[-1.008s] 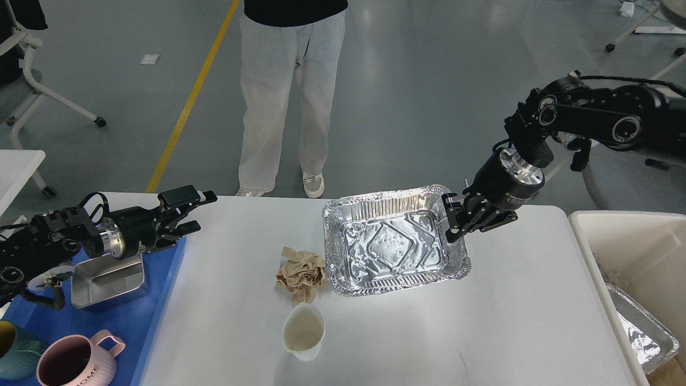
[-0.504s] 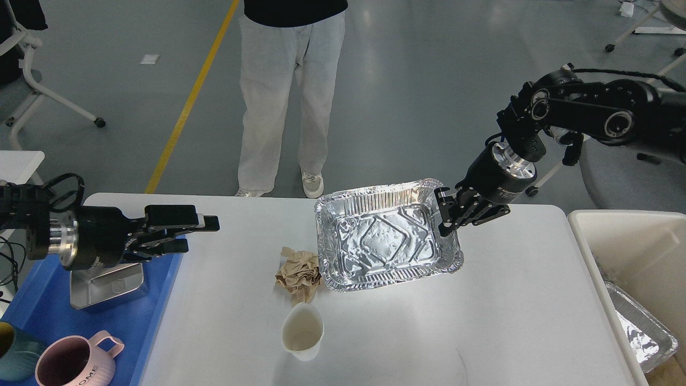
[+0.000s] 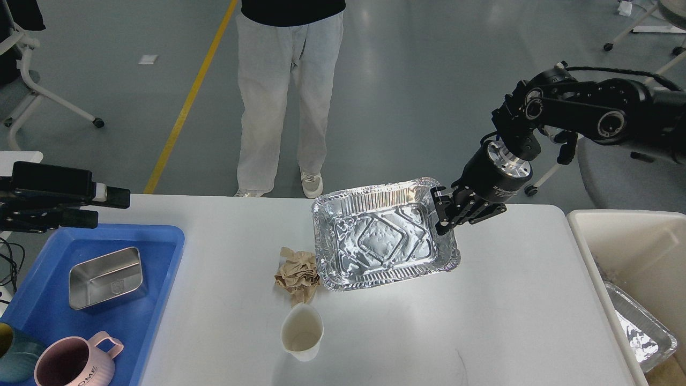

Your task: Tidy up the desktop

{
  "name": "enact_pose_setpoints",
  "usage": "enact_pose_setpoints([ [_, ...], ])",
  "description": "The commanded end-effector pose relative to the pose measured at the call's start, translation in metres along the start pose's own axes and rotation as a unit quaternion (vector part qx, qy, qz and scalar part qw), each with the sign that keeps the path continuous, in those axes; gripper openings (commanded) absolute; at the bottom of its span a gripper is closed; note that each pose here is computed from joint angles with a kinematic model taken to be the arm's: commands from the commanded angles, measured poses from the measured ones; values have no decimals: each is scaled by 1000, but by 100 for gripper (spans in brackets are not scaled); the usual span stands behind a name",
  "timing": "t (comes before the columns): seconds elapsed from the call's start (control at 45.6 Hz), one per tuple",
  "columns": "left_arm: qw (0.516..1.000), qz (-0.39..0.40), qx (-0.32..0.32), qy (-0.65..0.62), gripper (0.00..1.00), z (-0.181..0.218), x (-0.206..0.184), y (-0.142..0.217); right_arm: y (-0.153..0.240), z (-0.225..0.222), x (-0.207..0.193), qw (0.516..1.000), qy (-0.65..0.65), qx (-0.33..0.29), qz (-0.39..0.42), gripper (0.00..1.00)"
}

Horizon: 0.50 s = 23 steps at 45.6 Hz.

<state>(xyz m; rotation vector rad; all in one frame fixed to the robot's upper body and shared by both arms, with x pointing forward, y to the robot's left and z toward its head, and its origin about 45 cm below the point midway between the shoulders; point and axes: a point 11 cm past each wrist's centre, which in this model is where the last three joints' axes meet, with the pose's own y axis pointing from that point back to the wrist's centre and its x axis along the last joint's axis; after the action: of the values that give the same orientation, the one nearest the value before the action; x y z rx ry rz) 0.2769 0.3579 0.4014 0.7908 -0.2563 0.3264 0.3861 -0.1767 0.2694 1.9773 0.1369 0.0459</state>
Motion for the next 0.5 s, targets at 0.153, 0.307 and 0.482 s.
enact_pose_setpoints([
  [0.153,999,27,-8,-25,97,16,11,13,-1,-4,1,1000,5,0,0,0],
  [0.307,1000,13,-12,-25,97,16,10,1,-1,-6,1,1000,7,-2,0,0],
  [0.482,999,-18,-14,-23,97,11,6,-27,-3,-9,3,1000,11,-2,0,0],
])
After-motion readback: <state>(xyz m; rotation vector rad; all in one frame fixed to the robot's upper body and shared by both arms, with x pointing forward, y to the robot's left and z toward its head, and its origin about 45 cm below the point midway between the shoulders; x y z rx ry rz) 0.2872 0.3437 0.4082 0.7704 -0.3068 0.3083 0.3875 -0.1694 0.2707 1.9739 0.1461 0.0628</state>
